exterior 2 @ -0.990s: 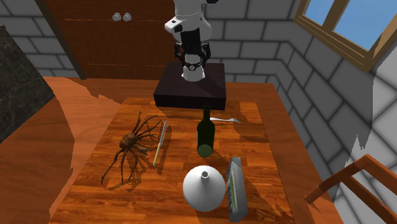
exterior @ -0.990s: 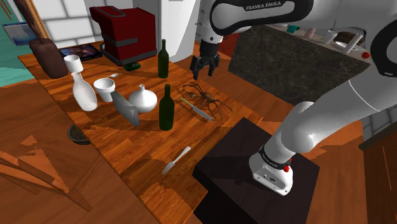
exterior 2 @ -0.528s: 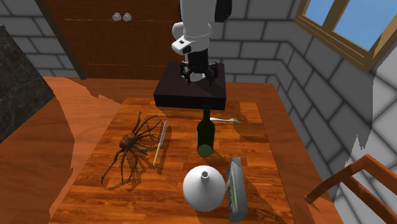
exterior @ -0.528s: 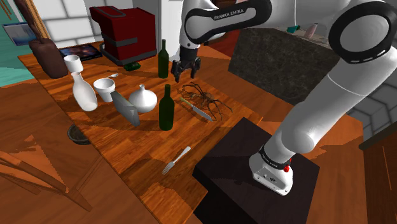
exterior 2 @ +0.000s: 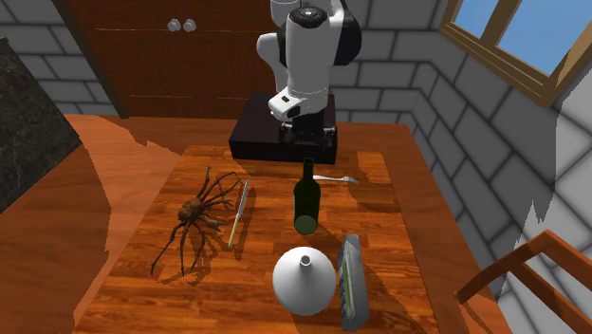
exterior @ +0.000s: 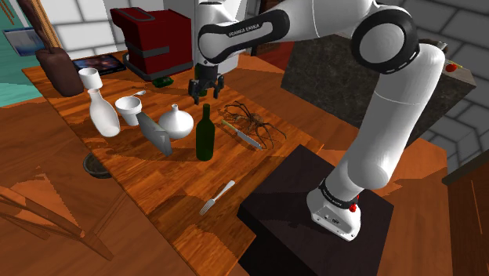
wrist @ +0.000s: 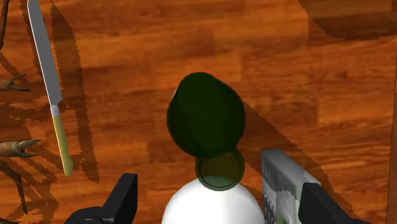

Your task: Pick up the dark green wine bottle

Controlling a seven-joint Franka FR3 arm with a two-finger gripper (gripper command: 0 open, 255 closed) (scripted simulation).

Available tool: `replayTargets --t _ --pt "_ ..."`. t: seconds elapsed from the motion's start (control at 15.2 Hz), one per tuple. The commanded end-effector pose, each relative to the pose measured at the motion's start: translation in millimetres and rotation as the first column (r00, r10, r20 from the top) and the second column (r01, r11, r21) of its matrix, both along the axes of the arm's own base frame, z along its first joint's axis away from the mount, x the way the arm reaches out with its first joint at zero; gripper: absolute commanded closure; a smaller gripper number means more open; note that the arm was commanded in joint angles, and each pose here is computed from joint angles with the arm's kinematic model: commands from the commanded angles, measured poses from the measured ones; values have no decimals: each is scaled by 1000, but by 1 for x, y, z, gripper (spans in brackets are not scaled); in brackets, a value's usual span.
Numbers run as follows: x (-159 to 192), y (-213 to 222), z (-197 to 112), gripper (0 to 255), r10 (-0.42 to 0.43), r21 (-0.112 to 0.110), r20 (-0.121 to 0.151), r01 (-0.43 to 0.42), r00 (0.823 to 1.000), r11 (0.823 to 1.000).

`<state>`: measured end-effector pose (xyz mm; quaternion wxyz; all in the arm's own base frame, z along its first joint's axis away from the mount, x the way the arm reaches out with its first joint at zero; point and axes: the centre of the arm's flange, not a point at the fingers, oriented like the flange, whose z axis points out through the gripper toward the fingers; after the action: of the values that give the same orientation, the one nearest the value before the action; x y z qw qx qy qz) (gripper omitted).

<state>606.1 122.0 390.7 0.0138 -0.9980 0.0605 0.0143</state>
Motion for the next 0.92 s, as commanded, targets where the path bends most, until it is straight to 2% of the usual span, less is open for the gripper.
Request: replayTargets --t 0.0,0.4,0.53,0.59,0.86 --pt "4 3 -9 0 1 -2 2 -1 1000 1000" --pt "4 3 -44 0 1 -2 2 -1 1000 1000" --pt "4 3 -44 0 1 -2 2 -1 1000 1000" --pt "4 2 -44 255 1 -2 2 -1 1000 1000" --pt "4 2 -44 255 1 -2 2 -1 1000 1000"
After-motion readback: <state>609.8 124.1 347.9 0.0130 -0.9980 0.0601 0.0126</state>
